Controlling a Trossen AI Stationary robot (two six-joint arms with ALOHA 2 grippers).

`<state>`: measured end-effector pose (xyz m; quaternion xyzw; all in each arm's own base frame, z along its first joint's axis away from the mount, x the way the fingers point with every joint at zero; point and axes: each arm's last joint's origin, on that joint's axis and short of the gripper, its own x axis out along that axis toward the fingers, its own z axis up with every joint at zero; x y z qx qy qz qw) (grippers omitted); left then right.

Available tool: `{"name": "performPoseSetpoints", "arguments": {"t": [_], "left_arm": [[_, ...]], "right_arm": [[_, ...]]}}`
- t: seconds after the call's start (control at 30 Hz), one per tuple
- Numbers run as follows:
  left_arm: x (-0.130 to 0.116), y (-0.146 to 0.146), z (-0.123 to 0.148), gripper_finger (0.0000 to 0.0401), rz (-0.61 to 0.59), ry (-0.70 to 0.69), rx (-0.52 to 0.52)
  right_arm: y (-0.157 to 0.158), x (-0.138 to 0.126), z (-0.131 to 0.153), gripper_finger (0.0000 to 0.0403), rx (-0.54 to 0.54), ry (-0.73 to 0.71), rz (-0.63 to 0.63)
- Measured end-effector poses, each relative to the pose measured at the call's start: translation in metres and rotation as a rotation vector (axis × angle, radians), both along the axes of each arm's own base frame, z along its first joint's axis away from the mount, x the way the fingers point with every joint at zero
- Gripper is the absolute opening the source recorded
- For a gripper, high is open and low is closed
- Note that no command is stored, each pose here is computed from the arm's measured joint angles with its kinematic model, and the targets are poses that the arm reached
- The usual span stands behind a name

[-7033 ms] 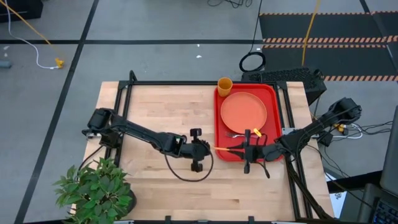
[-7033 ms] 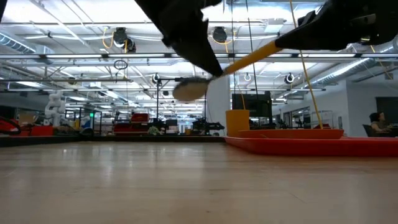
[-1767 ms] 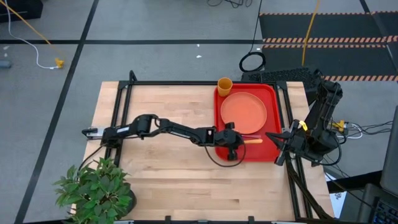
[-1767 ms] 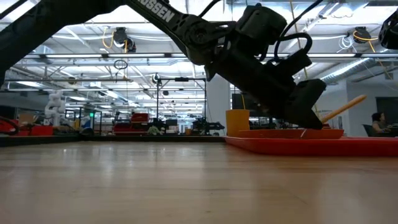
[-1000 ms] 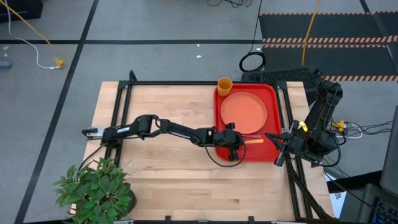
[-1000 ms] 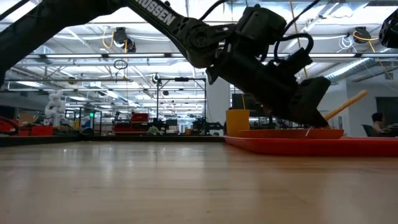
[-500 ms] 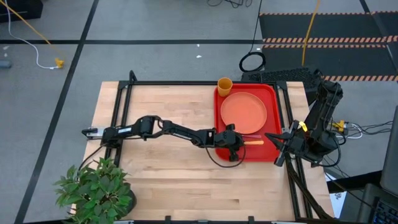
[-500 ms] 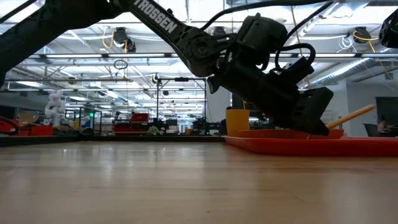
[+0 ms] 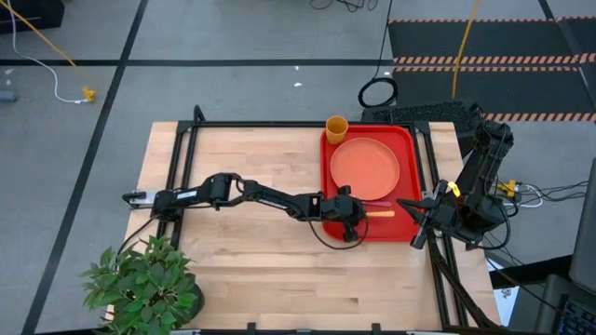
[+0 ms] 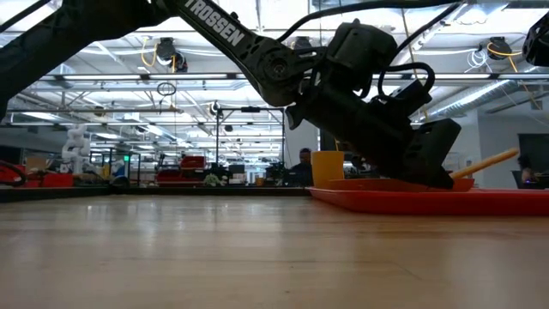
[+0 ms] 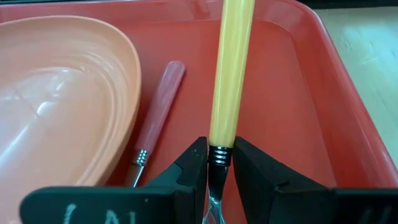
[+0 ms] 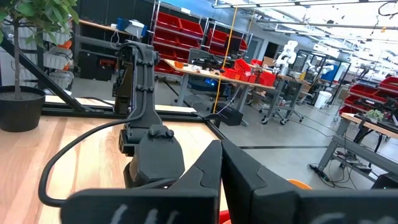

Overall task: Pick and place plate/cup/fork/spoon on tray
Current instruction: Put the yellow spoon on the red table tray to the bottom of the pink fork

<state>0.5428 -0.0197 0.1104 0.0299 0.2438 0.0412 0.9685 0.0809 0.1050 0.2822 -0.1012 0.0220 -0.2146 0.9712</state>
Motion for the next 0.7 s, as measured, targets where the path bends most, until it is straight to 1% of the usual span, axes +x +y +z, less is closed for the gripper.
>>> {"name": "performPoseSetpoints", "arguments": {"t": [0.5, 0.7], "left_arm": [[-0.0001, -0.0003, -0.0003, 0.0077, -0.007, 0.003, -0.007], [-0.0001, -0.0001, -0.0002, 0.0098, 0.002, 0.001, -0.024]], "right_arm": [[0.0000, 0.0000, 0.0000, 0.0000, 0.000, 0.000, 0.000], [0.0001, 0.0000, 0.0000, 0.0000, -0.006, 0.002, 0.000]]}}
